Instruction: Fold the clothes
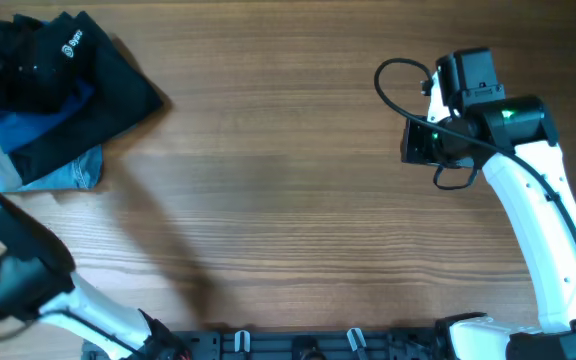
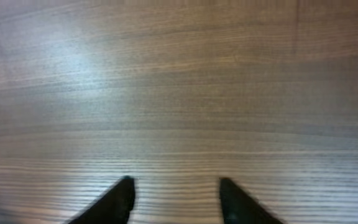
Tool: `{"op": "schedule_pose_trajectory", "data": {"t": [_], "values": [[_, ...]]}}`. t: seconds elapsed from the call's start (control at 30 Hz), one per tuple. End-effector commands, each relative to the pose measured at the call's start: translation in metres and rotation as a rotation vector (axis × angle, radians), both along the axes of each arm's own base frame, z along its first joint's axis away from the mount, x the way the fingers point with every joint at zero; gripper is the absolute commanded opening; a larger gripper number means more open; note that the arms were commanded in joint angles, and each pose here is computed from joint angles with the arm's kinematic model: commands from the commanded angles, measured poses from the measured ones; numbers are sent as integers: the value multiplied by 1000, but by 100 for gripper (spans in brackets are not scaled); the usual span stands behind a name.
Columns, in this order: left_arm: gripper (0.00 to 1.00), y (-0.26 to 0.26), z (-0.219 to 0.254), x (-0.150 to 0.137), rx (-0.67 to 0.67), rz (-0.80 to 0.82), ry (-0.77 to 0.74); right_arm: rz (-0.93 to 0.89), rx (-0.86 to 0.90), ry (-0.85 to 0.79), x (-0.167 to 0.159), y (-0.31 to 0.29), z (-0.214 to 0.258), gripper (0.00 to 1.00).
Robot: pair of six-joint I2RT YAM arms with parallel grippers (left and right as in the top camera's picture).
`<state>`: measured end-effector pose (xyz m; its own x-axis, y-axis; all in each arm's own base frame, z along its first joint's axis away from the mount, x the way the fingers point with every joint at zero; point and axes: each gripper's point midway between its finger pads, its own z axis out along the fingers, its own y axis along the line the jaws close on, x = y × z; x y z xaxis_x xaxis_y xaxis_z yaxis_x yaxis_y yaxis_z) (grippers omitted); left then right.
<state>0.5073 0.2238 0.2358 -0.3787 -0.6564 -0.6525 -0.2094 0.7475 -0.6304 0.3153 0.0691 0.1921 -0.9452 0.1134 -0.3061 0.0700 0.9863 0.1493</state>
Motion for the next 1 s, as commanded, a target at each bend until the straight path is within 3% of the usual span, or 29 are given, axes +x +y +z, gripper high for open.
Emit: {"op": "schedule_pose_trajectory", "data": {"t": [0.0, 0.07, 0.13, 0.2, 0.37, 0.57, 0.73, 0.83, 0.87, 0.97], "values": [[100, -81, 76, 3, 72, -134, -119, -8, 13, -26, 8, 2, 2, 63], [100, -129, 66, 9, 50, -222, -77, -21, 49, -36, 11, 7, 4, 78], [100, -184, 27, 10, 50, -260, 87, -24, 95, -48, 19, 15, 4, 82], [100, -241, -27, -9, 173, -372, 297, 1, 90, -60, 31, 18, -3, 85], [100, -279, -112, -113, 293, -451, 873, 47, 56, 28, 36, 19, -36, 99], [100, -268, -114, -191, 242, -486, 1194, 7, 172, 181, 4, 29, -41, 100], [96, -266, -109, -219, 264, -501, 1174, -41, 106, 94, -10, 10, -22, 100], [100, -261, -103, -235, 299, -443, 999, -41, 112, -55, -17, 5, -7, 100], [100, -251, -98, -240, 322, -352, 930, -61, 119, -125, -20, 2, -3, 100], [100, -242, -64, -251, 352, -237, 631, -72, 116, -285, -31, -6, 1, 100]]}}
